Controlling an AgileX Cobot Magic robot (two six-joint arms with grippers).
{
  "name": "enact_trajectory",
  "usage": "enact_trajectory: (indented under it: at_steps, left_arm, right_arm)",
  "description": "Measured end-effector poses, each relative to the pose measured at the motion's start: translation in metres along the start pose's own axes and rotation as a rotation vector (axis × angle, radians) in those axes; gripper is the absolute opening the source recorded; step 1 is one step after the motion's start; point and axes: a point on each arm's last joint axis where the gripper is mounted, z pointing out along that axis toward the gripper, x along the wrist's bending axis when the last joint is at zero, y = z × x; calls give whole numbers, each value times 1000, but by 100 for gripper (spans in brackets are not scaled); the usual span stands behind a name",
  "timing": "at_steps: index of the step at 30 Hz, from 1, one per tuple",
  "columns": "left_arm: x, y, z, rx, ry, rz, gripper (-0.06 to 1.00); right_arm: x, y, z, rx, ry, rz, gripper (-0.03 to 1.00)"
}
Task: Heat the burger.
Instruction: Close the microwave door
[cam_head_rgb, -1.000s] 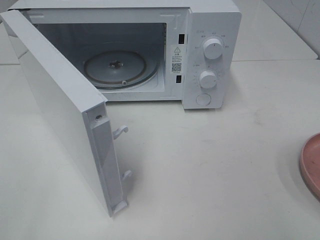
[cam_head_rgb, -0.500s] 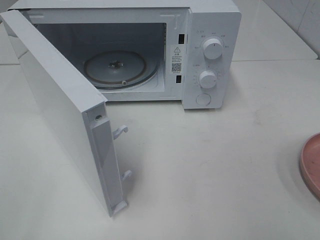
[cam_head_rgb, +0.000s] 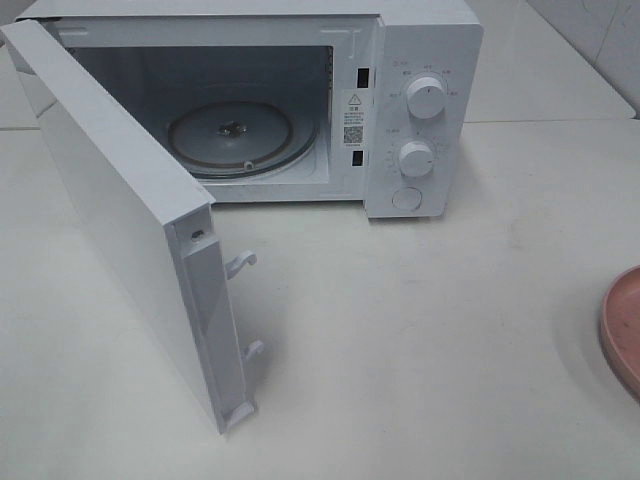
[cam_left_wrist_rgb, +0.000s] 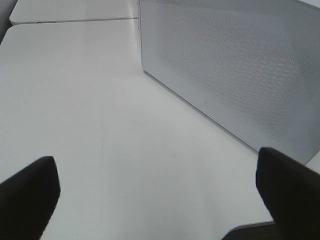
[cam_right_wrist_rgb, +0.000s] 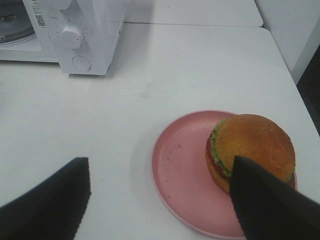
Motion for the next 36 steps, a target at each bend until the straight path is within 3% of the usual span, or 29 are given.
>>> enact_trajectory:
  at_steps: [26, 35, 36]
  left_arm:
    - [0, 0, 0, -1, 0, -1, 98]
    - [2, 20, 10, -38, 3, -21, 78]
    - [3, 26, 18, -23, 7, -25, 68]
  right_arm:
    - [0, 0, 0, 0, 0, 0, 75]
    - [0, 0, 0, 0, 0, 0, 75]
    - [0, 0, 0, 0, 0, 0, 75]
